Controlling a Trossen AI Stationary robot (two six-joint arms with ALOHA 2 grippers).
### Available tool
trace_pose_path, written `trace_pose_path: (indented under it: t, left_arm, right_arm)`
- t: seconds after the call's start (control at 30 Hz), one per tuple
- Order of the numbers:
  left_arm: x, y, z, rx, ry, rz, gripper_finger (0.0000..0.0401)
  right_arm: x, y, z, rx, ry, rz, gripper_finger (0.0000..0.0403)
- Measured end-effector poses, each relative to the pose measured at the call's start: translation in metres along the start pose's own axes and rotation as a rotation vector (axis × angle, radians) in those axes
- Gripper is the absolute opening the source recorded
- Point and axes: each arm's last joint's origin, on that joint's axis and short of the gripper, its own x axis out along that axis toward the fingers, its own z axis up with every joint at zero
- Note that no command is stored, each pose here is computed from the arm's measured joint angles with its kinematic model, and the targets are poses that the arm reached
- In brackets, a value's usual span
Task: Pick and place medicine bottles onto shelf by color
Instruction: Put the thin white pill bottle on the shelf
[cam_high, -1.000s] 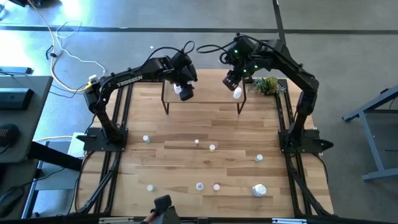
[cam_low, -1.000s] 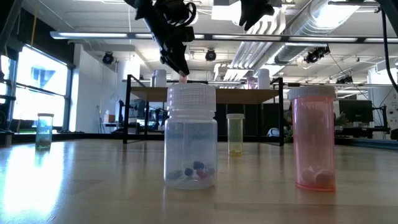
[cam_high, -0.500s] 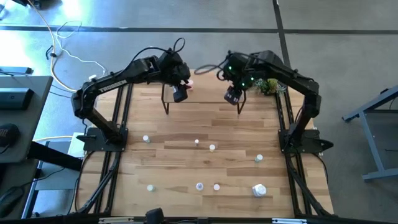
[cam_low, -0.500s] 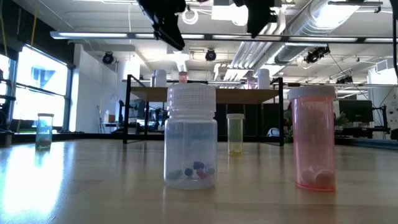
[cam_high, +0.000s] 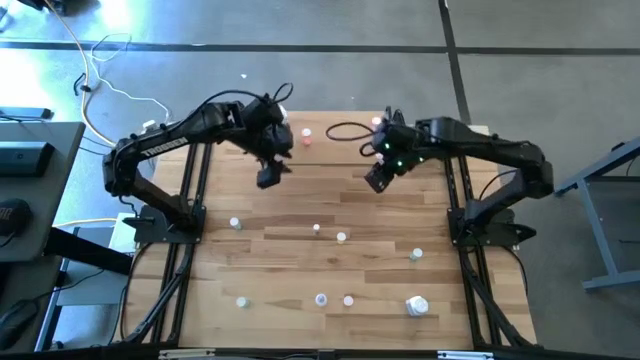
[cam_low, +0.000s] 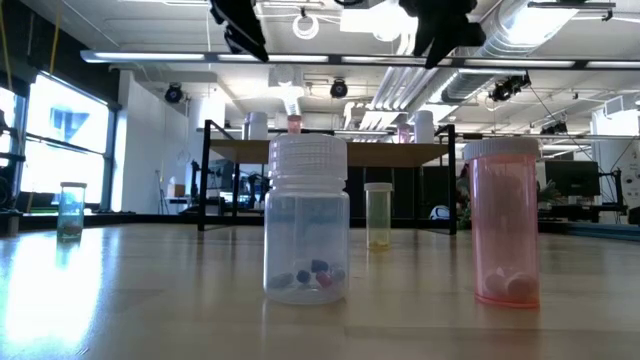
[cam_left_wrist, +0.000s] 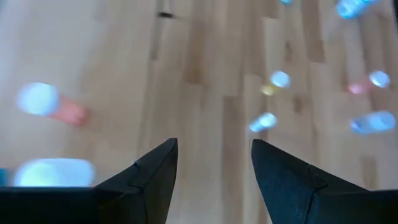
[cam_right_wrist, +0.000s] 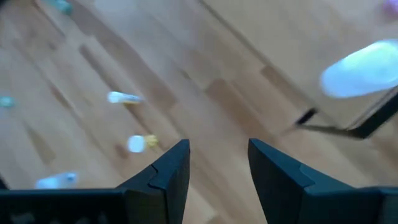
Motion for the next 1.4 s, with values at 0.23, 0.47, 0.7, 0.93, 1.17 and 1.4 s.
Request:
trace_pose_path:
  t: [0.23,0.47,0.7,0.93,1.17,1.4]
  left_arm:
    - [0.01,-0.029,-0.029,-0.009,0.02,-0.065,0.0197]
    - [0.012,-0.055,-0.054,-0.065,-0.041,-0.111,0.0197]
    - [0.012,-0.074,-0.077,-0.11,-0.055,-0.123,0.0197]
    - [0.017,-0.09,-0.1,-0.155,-0.107,-0.146,0.0197]
    - [0.019,-0.098,-0.118,-0.182,-0.108,-0.164,0.0197]
    - [0.016,-0.101,-0.13,-0.208,-0.129,-0.094,0.0197]
  right_arm:
    - [0.017,0.022,-0.026,0.095,-0.014,0.084,0.0154]
    - [0.039,0.044,-0.043,0.123,-0.034,0.174,0.0154]
    - [0.052,0.064,-0.05,0.056,-0.125,0.316,0.0154]
    - [0.06,0.084,-0.053,-0.018,-0.21,0.425,0.0185]
    - [0.082,0.103,-0.045,-0.178,-0.351,0.427,0.0215]
    - [0.117,0.115,-0.044,-0.404,-0.383,0.37,0.0215]
